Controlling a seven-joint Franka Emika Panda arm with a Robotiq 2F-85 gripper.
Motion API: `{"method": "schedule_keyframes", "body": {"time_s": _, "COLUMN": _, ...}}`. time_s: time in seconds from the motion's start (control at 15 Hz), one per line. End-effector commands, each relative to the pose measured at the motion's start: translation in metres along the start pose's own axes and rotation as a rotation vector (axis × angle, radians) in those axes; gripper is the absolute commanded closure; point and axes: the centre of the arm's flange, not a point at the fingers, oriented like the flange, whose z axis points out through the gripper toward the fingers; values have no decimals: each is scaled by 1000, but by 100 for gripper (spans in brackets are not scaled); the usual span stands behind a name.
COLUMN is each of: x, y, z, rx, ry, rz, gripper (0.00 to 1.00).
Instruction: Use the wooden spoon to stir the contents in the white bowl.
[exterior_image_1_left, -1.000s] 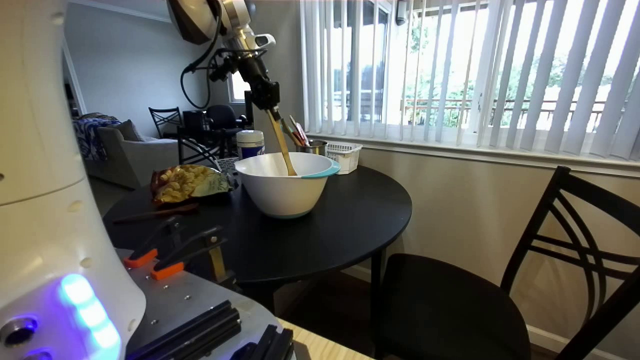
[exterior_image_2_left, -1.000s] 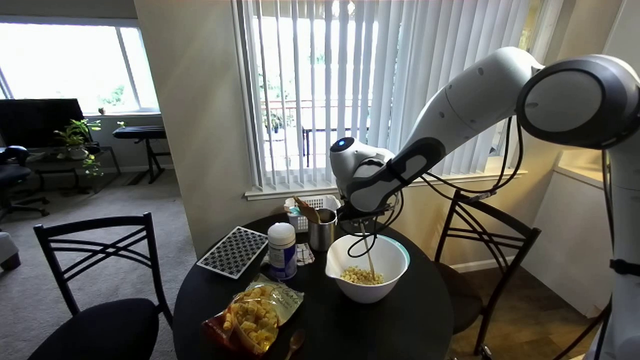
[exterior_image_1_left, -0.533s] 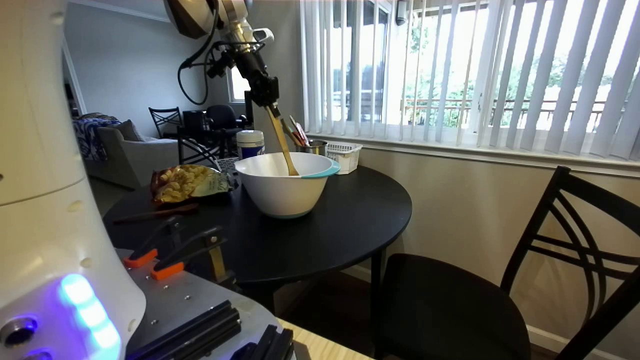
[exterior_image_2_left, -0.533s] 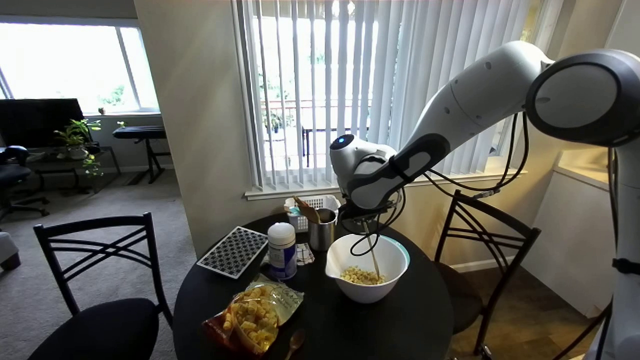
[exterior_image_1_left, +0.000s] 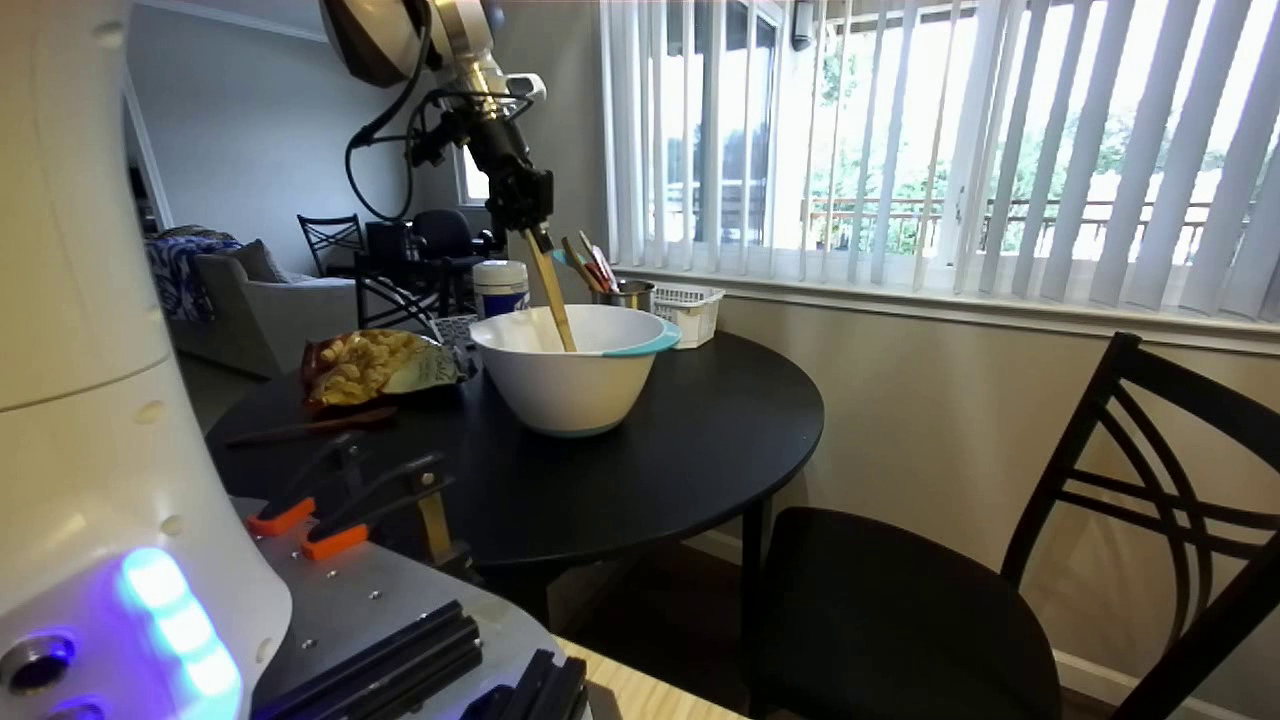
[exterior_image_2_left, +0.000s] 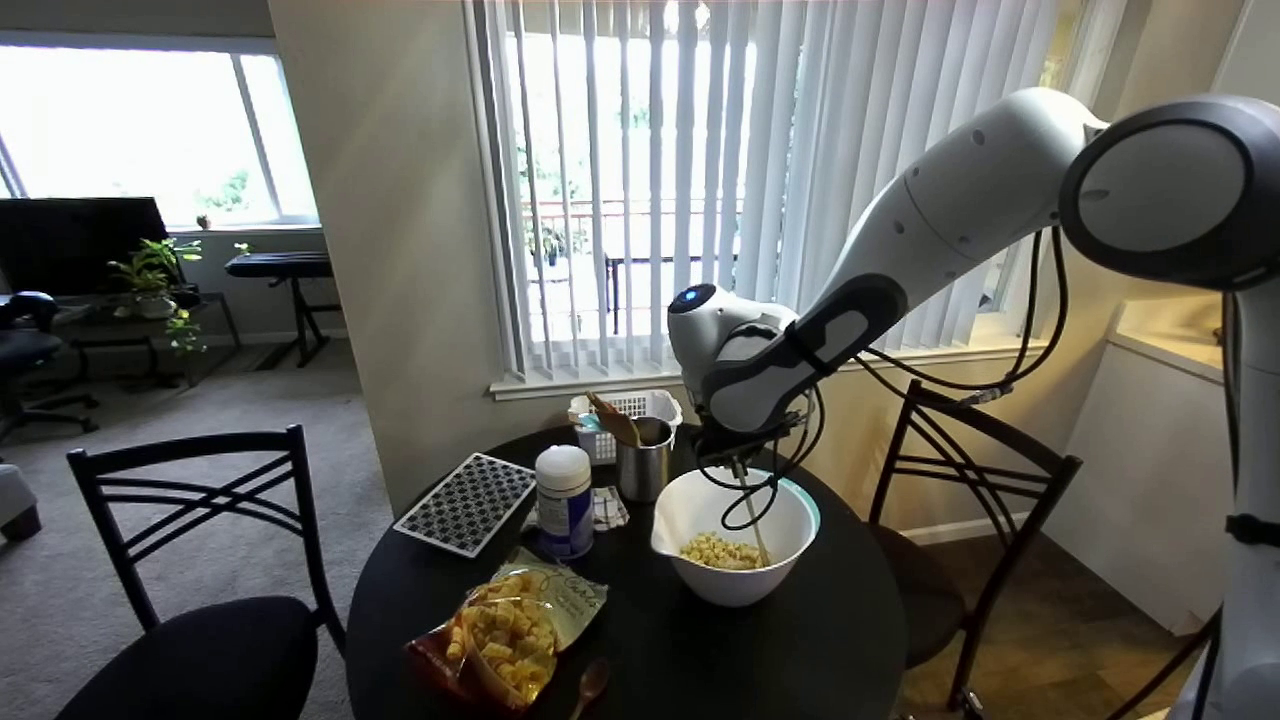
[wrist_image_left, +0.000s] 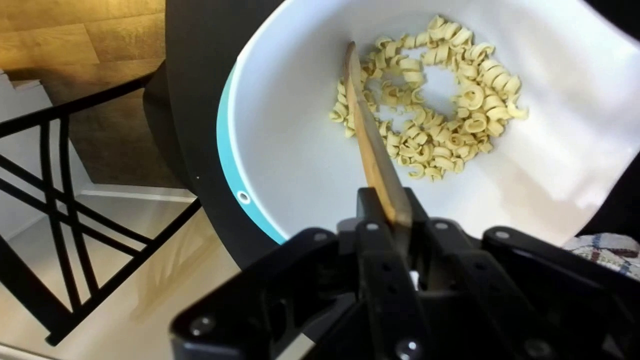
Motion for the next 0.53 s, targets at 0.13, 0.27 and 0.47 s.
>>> {"method": "schedule_keyframes", "body": {"time_s": 0.13, "x": -18, "y": 5, "z": -16, "rx": 155, "ry": -63, "rz": -86, "gripper": 97}}
{"method": "schedule_keyframes", "body": {"time_s": 0.27, "x": -18, "y": 2, "z": -22, "rx": 220, "ry": -74, "rz": -109, "gripper": 97}}
{"method": "schedule_keyframes", "body": {"time_s": 0.47, "x": -15, "y": -2, "z": -29, "rx": 271, "ry": -73, "rz": -126, "gripper": 97}}
